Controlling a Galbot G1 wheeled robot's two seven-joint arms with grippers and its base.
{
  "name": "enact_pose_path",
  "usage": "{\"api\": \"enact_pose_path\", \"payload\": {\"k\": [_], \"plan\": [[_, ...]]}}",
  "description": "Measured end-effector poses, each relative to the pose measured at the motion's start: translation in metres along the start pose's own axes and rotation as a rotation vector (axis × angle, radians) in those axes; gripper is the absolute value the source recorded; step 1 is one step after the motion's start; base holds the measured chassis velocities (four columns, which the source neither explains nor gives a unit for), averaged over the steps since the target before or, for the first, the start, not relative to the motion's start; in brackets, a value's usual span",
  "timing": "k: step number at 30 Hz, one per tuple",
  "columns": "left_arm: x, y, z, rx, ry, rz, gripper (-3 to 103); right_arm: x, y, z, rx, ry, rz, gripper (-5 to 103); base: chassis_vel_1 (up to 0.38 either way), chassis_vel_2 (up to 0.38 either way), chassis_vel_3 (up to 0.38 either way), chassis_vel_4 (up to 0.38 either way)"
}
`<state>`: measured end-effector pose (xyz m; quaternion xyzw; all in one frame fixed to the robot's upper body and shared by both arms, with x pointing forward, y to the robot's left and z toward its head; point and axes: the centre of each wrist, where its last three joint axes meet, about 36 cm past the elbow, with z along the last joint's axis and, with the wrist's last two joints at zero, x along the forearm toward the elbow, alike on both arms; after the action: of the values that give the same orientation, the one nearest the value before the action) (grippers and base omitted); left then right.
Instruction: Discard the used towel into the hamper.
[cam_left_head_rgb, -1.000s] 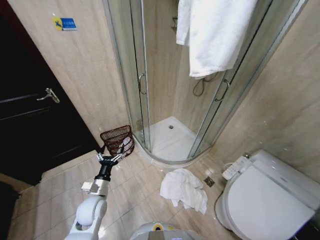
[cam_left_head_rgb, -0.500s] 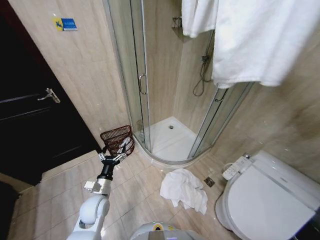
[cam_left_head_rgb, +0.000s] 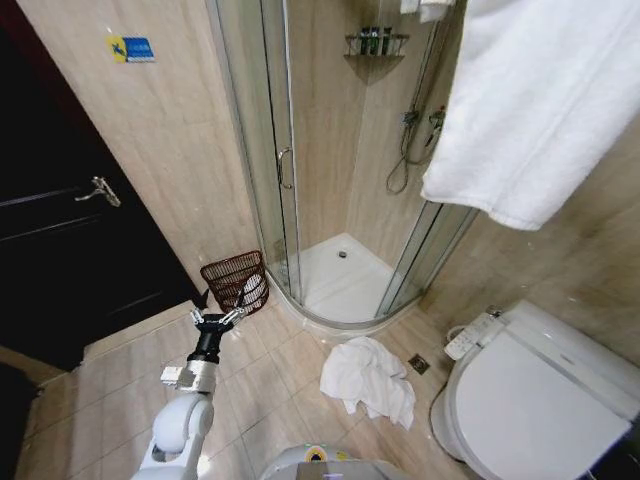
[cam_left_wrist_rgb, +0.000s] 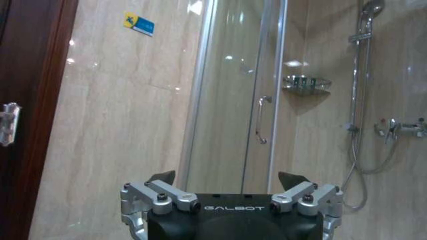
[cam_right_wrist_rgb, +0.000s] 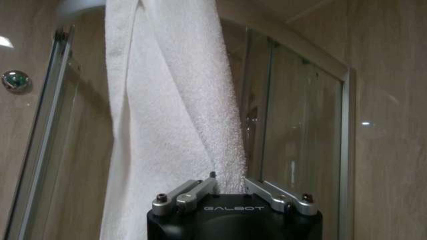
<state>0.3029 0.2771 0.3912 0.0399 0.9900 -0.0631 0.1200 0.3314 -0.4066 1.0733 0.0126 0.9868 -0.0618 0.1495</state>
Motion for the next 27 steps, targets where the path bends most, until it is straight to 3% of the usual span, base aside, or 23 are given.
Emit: {"api": "enact_pose_path", "payload": {"k": [11, 17, 22, 27], "plan": [[0.016, 0.003, -0.007, -0.013, -0.005, -0.058, 100, 0.012, -0.022, 0.045, -0.068, 0.012, -0.003, 3, 0.0, 0.0, 0.0, 0.0], [0.019, 0.003, -0.011, -0.018, -0.007, -0.066, 100, 0.023, -0.015, 0.07, -0.102, 0.033, 0.009, 3, 0.0, 0.0, 0.0, 0.0], [0.021, 0.007, -0.012, -0.026, -0.004, -0.07, 100, 0.028, -0.009, 0.105, -0.106, 0.044, 0.045, 3, 0.0, 0.0, 0.0, 0.0], [0.018, 0.008, -0.016, -0.03, -0.013, -0.071, 100, 0.032, -0.024, 0.152, -0.149, 0.023, 0.085, 3, 0.0, 0.0, 0.0, 0.0]]}}
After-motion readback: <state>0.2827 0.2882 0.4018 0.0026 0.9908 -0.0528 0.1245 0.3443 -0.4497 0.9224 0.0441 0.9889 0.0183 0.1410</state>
